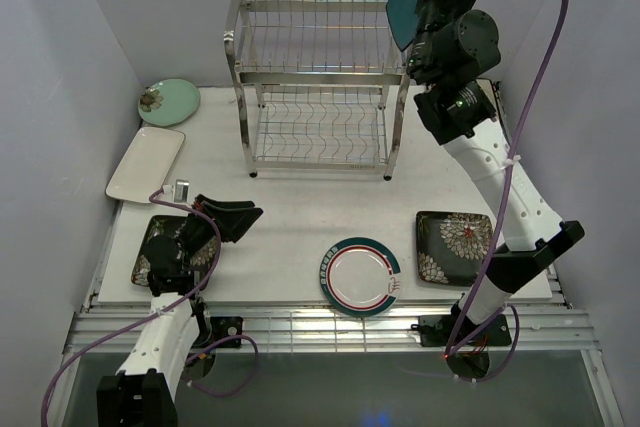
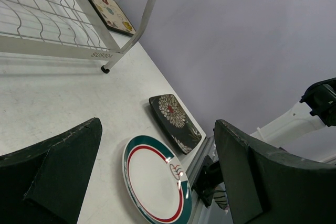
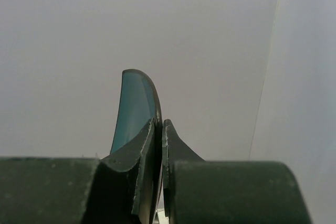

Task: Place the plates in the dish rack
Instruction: Insert the plate into the dish rack.

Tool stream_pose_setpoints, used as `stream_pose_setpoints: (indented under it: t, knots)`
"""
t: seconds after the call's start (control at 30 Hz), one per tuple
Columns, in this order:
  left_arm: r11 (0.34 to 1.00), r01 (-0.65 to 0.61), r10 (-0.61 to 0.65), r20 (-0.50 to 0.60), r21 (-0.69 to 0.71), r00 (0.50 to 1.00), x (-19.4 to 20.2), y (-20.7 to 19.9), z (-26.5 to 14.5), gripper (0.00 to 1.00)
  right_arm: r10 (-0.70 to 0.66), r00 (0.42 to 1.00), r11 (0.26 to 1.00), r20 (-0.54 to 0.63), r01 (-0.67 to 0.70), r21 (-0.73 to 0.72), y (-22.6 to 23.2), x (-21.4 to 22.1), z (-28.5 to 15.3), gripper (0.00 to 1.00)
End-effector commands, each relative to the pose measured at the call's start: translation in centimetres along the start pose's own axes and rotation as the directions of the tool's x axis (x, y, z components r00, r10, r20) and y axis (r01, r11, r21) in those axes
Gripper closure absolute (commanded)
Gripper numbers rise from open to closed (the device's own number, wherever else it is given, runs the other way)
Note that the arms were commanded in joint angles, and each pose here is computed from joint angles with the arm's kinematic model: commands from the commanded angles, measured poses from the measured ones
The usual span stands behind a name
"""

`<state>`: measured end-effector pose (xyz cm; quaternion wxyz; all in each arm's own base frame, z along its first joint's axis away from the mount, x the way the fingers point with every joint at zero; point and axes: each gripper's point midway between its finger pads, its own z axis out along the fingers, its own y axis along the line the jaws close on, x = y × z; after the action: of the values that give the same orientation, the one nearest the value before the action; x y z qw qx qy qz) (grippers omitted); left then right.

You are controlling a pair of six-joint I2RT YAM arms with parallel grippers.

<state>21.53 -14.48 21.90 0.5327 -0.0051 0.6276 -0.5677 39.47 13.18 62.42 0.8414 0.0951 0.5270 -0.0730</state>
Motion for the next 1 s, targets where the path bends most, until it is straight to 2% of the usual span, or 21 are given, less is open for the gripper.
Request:
stream_pose_setpoints:
  t: [0.0,0.2,0.4,0.97]
  knots:
    - [1.0,-0.001,0.001,0.005,-0.01,1.0,0.4,0.5,-0.1,0.02,0.129,0.974,0.99,0.188,-0.138,0.035,-1.6,-5.7,0.0,0.92]
    - [1.0,0.001,-0.001,0.003,-0.013,1.0,0.5,0.6,-0.1,0.02,0.09,0.977,0.994,0.191,-0.099,0.037,0.1,-4.6,0.2,0.92]
    - [1.0,0.002,-0.002,0.003,-0.013,1.0,0.5,0.6,-0.1,0.02,-0.01,0.98,0.998,0.197,-0.002,0.059,1.6,-3.5,0.3,0.92]
    - [1.0,0.004,-0.004,-0.003,-0.016,1.0,0.7,0.7,0.1,0.02,-0.098,0.963,0.994,0.25,0.085,0.066,2.4,-3.6,0.5,0.92]
